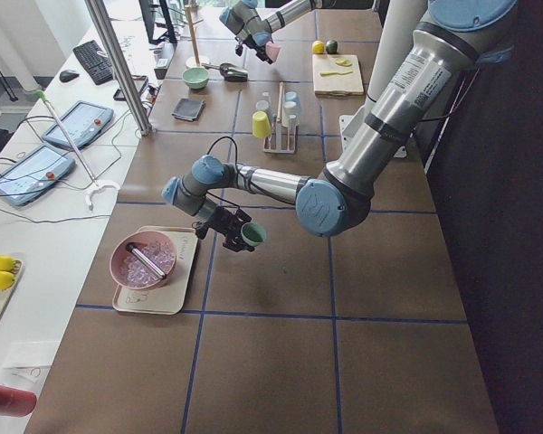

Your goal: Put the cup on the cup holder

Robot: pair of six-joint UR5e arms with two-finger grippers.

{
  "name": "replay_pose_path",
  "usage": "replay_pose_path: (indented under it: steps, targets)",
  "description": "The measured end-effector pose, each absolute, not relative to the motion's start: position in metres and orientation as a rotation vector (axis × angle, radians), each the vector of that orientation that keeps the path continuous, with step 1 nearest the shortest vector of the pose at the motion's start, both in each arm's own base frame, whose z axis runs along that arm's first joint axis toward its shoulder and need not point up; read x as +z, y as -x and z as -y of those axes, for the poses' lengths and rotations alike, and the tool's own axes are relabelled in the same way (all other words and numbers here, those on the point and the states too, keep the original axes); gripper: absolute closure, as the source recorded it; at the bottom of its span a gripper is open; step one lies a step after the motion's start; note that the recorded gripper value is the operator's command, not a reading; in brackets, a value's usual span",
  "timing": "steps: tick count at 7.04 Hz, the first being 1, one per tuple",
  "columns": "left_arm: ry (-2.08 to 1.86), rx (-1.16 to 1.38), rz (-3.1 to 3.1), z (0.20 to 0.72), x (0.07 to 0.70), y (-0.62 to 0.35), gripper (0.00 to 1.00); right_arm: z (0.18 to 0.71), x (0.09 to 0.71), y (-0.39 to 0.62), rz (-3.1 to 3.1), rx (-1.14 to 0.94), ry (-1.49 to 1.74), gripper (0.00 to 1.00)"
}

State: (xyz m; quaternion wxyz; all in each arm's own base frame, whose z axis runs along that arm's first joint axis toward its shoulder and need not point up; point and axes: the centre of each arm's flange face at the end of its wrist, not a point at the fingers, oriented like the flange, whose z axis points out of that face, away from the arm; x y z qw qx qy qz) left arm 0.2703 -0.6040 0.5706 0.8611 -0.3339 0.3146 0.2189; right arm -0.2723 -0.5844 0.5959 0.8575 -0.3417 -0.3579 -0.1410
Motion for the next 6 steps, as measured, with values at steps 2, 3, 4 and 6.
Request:
replay_pose_path:
  steps: [2,3,4,6]
  targets:
    - [0.513,0.505,-0.716,0.618,0.509,-0.242,0.95,0.607,0.563,0.255,0.733,-0.31,0.643,1.0]
    - [0.402,0.541,-0.739,0.618,0.475,-0.234,0.95,0.614,0.539,0.243,0.735,-0.321,0.585,1.0]
    - [0.289,0.578,-0.758,0.617,0.447,-0.23,0.95,0.618,0.512,0.232,0.748,-0.333,0.52,1.0]
    - [0.103,0.63,-0.782,0.623,0.412,-0.233,0.95,0.623,0.461,0.219,0.785,-0.345,0.398,1.0]
